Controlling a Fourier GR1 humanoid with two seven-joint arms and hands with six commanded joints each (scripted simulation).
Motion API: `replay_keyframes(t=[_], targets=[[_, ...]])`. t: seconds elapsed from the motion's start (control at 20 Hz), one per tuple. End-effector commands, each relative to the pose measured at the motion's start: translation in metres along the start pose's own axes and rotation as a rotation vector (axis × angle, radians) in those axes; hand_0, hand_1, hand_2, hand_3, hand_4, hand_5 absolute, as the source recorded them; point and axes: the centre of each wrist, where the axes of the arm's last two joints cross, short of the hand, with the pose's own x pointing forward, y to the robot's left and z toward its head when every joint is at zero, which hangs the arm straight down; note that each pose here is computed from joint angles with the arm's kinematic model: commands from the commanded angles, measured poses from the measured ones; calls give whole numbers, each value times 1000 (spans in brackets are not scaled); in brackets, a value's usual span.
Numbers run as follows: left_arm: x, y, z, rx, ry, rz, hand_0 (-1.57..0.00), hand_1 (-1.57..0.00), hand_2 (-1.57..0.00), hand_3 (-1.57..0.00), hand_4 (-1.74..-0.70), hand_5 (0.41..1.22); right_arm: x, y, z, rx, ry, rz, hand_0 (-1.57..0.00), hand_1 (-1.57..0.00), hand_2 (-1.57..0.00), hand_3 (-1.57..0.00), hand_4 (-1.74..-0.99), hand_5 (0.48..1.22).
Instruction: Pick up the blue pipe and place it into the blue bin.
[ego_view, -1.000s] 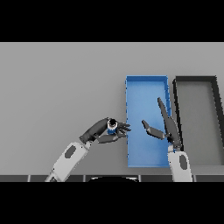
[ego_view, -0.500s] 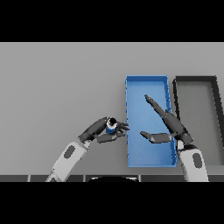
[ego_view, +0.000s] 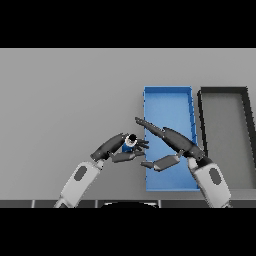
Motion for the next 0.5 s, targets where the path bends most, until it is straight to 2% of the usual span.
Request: replay_keyframes(t=[0.0, 0.25, 0.45], targets=[[-1, -2, 1, -5, -2, -1, -1571, -1571, -1571, -1571, -1476, 1221, 1, 1, -7, 27, 8, 9, 1, 1, 1, 1, -1220, 525], [-1, -2, -3, -30, -19, 30, -1571, -1571, -1571, -1571, -1476, 1221, -1, 7, -40, 132, 15, 22, 1, 1, 1, 1, -1192, 514], [-3, 4, -2, -39, -29, 40, -1571, -1571, -1571, -1571, -1454, 1221, 0, 9, -65, 188, 15, 14, 1, -9, -20, 1, -1214, 511]])
